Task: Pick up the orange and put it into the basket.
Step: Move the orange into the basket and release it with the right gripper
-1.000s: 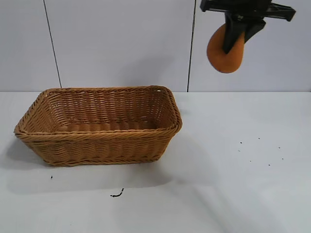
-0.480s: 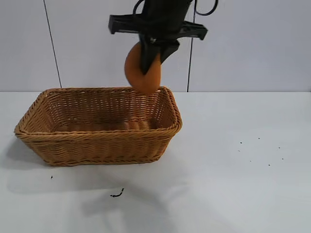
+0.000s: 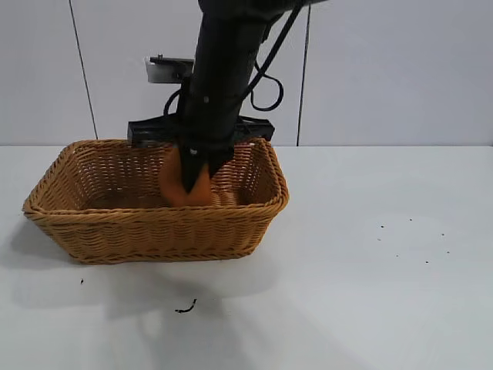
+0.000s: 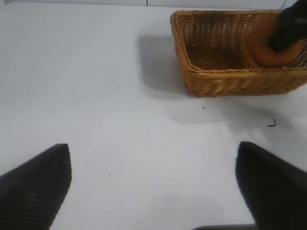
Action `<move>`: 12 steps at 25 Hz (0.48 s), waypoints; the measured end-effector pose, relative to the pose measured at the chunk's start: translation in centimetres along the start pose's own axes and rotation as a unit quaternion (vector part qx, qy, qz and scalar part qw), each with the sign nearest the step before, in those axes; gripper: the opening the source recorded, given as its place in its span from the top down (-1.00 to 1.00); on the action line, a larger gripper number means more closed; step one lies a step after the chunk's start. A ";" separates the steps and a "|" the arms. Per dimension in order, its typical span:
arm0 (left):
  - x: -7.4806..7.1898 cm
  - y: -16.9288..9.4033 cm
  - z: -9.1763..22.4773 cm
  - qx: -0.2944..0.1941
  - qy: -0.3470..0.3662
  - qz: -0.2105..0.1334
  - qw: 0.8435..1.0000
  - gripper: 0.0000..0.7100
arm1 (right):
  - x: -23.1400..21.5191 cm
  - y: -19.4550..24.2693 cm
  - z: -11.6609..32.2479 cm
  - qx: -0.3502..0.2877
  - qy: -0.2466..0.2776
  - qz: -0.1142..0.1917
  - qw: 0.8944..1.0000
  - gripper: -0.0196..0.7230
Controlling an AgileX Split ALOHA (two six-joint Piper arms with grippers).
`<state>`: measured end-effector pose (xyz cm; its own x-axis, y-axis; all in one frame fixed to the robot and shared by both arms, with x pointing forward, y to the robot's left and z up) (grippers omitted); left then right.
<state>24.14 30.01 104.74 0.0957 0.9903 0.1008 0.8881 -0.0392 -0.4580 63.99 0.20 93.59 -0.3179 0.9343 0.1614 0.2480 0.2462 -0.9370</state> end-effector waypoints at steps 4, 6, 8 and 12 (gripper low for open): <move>0.0 0.0 0.0 0.000 0.000 0.000 1.000 -0.88 | 0.2 -1.3 -0.4 0.016 -0.004 0.007 1.000 -0.76; 0.0 0.0 0.0 0.000 0.000 0.000 1.000 -0.88 | 0.3 -2.7 -0.9 0.017 -0.009 0.014 1.000 -0.79; 0.0 0.0 0.0 0.000 0.000 0.000 1.000 -0.88 | 0.4 -4.3 -1.5 0.018 -0.014 0.024 0.999 -0.80; 0.0 0.0 0.0 0.000 0.000 0.000 1.000 -0.88 | 0.1 -7.3 -3.3 -0.027 -0.010 0.027 0.999 -0.80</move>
<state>24.14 30.01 104.74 0.0957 0.9903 0.1008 0.8881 -0.0392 -0.4580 65.19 -0.68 101.50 -0.3204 0.9415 0.1044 0.3144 0.2097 -0.9258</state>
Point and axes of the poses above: a point on each arm's last joint axis where the gripper is mounted, y pointing out along that axis toward the gripper, x along the wrist's bending axis when the last joint is at zero, z = x × y, the point moved 1 cm from there along y, pointing out along that axis toward the gripper, and after that the axes turned 9 degrees about y, right-handed, at the moved point
